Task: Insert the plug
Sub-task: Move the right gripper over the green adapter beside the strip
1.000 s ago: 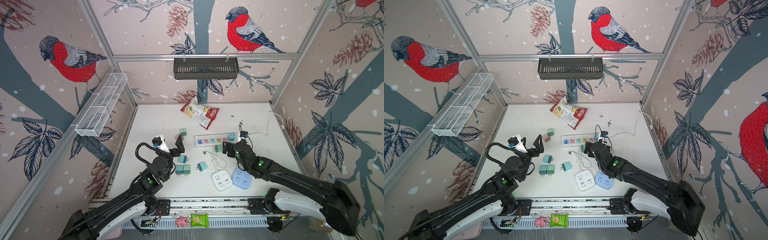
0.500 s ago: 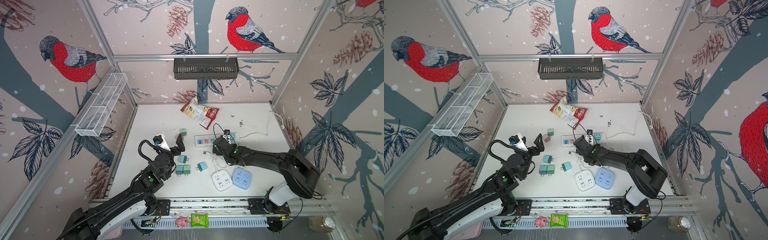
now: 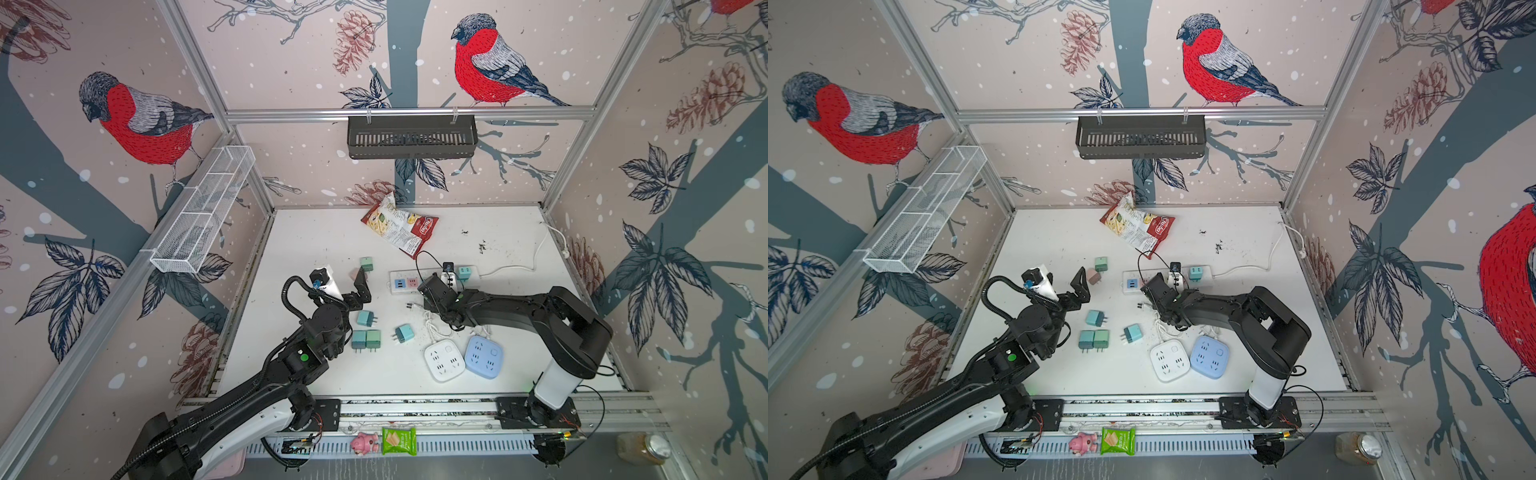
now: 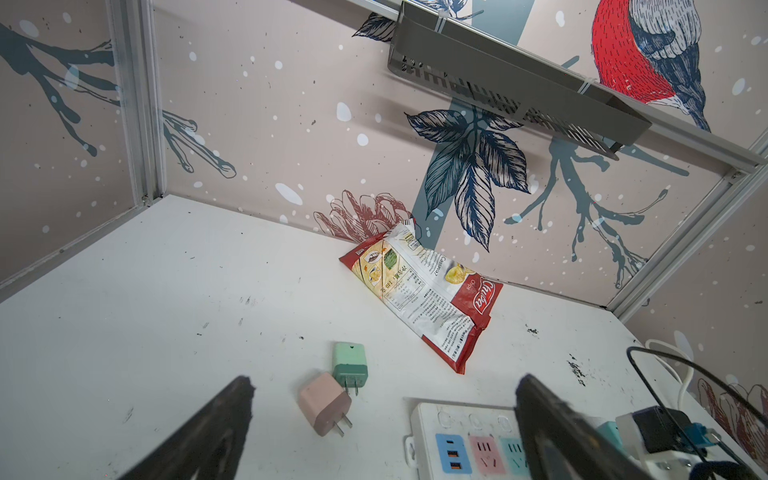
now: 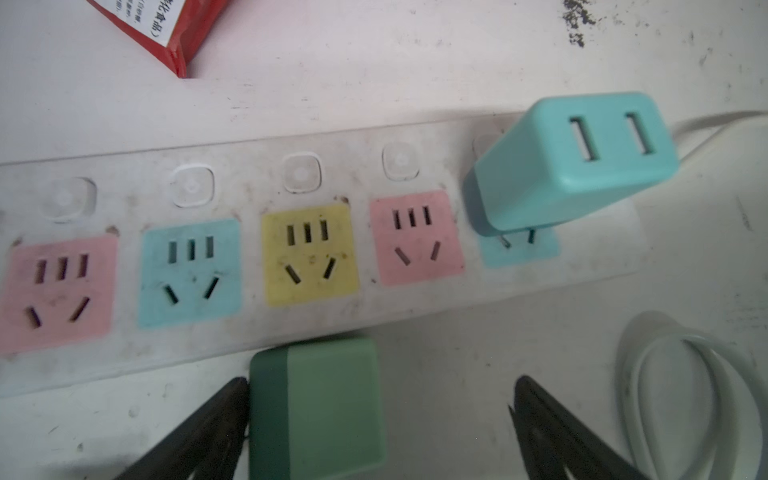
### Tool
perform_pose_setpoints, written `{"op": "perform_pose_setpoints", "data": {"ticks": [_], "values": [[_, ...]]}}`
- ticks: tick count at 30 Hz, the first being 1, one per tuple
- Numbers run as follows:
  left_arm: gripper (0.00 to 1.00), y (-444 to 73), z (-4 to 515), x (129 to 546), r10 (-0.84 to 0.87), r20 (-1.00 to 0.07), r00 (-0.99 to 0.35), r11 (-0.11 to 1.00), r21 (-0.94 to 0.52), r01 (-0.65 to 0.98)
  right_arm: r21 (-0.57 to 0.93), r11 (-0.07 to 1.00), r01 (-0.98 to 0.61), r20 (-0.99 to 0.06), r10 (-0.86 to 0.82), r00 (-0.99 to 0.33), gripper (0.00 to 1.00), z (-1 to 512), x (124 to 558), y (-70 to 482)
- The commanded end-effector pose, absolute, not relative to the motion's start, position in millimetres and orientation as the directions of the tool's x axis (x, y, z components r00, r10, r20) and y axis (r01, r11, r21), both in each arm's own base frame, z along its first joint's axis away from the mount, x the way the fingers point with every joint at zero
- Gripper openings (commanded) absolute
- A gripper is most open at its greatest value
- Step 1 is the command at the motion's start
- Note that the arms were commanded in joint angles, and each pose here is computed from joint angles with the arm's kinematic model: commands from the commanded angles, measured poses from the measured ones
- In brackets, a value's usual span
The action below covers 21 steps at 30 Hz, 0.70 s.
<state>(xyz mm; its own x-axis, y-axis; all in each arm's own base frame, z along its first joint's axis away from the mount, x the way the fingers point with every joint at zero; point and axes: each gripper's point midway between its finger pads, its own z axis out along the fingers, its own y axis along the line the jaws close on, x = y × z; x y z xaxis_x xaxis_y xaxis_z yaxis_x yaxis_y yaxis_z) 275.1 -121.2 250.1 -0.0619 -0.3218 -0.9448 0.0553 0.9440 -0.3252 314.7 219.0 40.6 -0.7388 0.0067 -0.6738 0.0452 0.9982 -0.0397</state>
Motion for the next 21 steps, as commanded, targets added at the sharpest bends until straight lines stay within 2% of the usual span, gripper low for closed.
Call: {"op": "perform_pose_setpoints", "data": {"ticks": [1, 15, 21], "values": [[0.97, -119.6, 257.5, 275.4, -0.339, -0.94, -0.042, 0.939, -0.341, 0.052, -0.066, 0.995, 0.078, -0.676, 0.013, -0.737, 0.98, 41.6, 309.8, 206.4], [0.98, -123.5, 260.8, 275.3, -0.337, -0.94, -0.045, 0.938, -0.34, 0.074, 0.007, 0.982, 0.186, -0.717, 0.135, -0.684, 1.0, 56.3, 284.1, 155.7], [0.98, -122.3, 263.4, 274.1, -0.343, -0.938, -0.042, 0.935, -0.345, 0.076, 0.163, 0.983, 0.091, -0.721, 0.181, -0.669, 0.93, 76.0, 275.6, 175.4]]}}
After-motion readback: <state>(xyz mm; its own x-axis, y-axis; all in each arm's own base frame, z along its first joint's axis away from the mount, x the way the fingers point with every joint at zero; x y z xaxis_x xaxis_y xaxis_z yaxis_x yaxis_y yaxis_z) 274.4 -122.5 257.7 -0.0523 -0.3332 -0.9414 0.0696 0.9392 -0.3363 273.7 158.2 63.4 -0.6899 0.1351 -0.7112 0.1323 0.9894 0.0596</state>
